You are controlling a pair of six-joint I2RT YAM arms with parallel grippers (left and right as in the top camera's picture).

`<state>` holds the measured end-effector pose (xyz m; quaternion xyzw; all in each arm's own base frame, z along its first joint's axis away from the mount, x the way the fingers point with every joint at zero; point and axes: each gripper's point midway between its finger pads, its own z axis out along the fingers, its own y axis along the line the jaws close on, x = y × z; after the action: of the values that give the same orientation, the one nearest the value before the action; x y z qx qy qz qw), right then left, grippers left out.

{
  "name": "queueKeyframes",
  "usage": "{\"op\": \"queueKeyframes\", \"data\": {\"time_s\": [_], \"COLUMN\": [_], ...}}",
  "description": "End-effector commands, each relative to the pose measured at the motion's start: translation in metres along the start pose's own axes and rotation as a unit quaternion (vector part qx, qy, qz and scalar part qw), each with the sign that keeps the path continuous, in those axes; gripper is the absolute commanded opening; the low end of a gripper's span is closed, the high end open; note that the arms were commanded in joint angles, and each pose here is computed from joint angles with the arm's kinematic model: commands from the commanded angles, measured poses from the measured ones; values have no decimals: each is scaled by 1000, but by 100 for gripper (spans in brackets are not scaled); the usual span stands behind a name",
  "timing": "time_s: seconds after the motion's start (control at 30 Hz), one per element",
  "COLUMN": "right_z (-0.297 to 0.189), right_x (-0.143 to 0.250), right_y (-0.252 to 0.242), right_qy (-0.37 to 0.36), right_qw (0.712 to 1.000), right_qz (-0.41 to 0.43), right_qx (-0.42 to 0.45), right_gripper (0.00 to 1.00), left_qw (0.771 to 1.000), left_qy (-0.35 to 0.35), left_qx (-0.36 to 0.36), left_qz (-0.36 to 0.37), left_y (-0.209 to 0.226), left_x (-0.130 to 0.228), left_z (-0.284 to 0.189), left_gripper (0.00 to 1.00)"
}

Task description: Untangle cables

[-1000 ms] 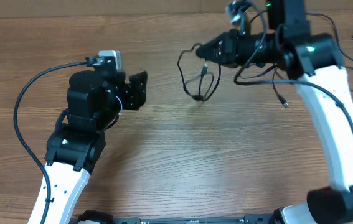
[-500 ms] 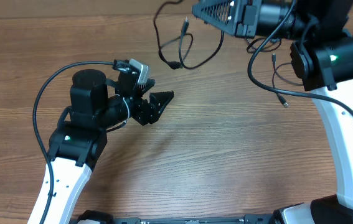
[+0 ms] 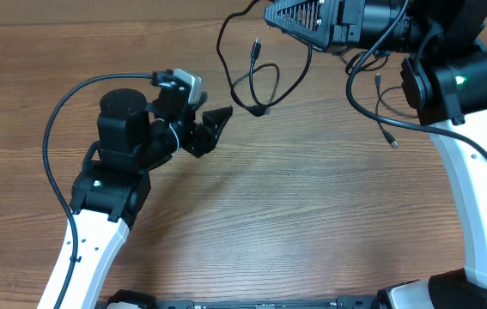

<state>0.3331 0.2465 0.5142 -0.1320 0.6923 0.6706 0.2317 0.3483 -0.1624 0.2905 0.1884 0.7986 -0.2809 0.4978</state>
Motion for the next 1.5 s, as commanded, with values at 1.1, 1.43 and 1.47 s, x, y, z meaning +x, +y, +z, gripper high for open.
{"op": "queueKeyframes", "data": {"time_s": [1.1,1.43,1.47], "right_z": [16,11,9], "right_x": [18,5,3], "right_y": [32,19,18], "right_qy": [26,-8,-12], "right_qw": [999,1000,1000], "right_qz": [1,-24,-25], "right_qx": [-32,-6,-3], "right_gripper": [4,4,4], "left_qw": [998,963,960], "left_qy": [-19,-24,-24], "left_qx": [-43,-240,-252], "left_qz": [-39,-121,-124], "left_y": [26,92,95], "left_x": [-10,4,5], "left_z": [18,-2,-3], "left_gripper": [27,32,32]}}
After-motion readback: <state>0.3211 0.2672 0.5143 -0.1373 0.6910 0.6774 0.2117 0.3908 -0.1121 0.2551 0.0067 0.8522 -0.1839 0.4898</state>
